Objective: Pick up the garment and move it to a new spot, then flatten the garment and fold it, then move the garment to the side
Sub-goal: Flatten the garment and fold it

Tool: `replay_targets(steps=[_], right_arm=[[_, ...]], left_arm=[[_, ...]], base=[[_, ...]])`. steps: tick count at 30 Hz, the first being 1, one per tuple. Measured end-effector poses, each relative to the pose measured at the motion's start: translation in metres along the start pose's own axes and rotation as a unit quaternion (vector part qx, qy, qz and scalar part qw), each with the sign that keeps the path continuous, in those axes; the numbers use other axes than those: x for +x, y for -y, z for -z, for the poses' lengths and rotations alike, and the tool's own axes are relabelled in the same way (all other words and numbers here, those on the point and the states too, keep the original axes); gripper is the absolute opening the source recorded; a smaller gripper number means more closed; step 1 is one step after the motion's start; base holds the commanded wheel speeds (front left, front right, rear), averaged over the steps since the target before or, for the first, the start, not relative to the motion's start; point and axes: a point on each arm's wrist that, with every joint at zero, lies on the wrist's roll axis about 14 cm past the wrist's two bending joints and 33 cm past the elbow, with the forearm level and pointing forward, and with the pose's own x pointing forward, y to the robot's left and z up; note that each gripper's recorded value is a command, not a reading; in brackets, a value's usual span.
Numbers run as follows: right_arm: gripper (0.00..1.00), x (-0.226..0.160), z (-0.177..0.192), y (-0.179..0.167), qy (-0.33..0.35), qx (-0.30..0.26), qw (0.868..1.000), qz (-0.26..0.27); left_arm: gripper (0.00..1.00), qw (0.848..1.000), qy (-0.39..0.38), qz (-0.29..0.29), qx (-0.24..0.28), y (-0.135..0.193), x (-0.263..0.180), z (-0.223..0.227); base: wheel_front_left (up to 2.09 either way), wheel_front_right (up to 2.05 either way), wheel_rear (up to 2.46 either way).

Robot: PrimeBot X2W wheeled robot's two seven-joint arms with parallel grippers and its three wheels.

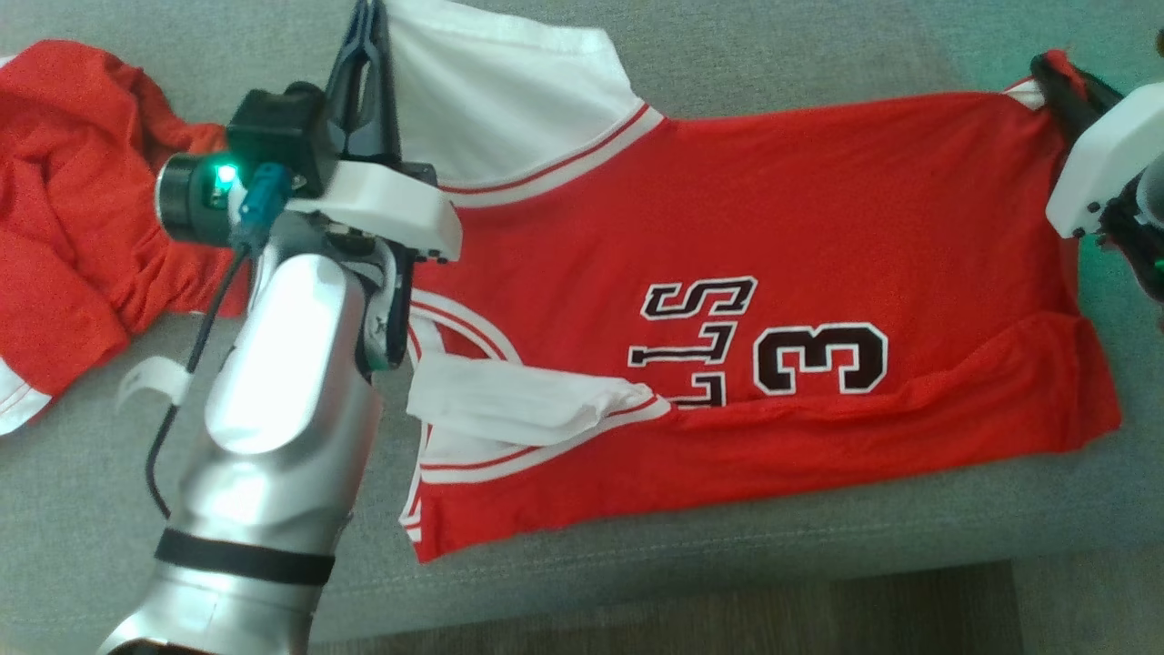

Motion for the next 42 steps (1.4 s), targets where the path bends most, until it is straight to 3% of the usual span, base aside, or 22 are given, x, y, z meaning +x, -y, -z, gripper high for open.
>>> replay_targets(steps=[7,16,23,35,42], right_arm=[[0.0,0.009,-0.011,0.008,0.029,0.025,0.999,0.02],[0.0,0.016,-0.021,-0.006,0.05,0.019,0.999,0.011],[0.0,-0.011,-0.011,0.003,0.046,0.02,0.999,0.02],[0.0,-0.047,0.004,0.001,0.032,0.024,0.999,0.015],[0.0,-0.058,0.021,-0.006,0.002,0.019,1.0,0.004]], left_arm=[[0.0,1.0,-0.013,0.001,0.0,-0.007,0.007,0.008],[0.0,1.0,0.027,0.009,-0.001,-0.009,0.03,-0.024],[0.0,1.0,0.001,0.016,-0.018,-0.002,-0.021,-0.007],[0.0,0.999,0.011,0.016,-0.025,-0.002,-0.087,-0.019],[0.0,0.998,-0.035,0.054,-0.007,0.013,-0.136,-0.005]], base=[[0.0,0.0,0.0],[0.0,0.0,0.0],[0.0,0.0,0.0],[0.0,0.0,0.0],[0.0,0.0,0.0]])
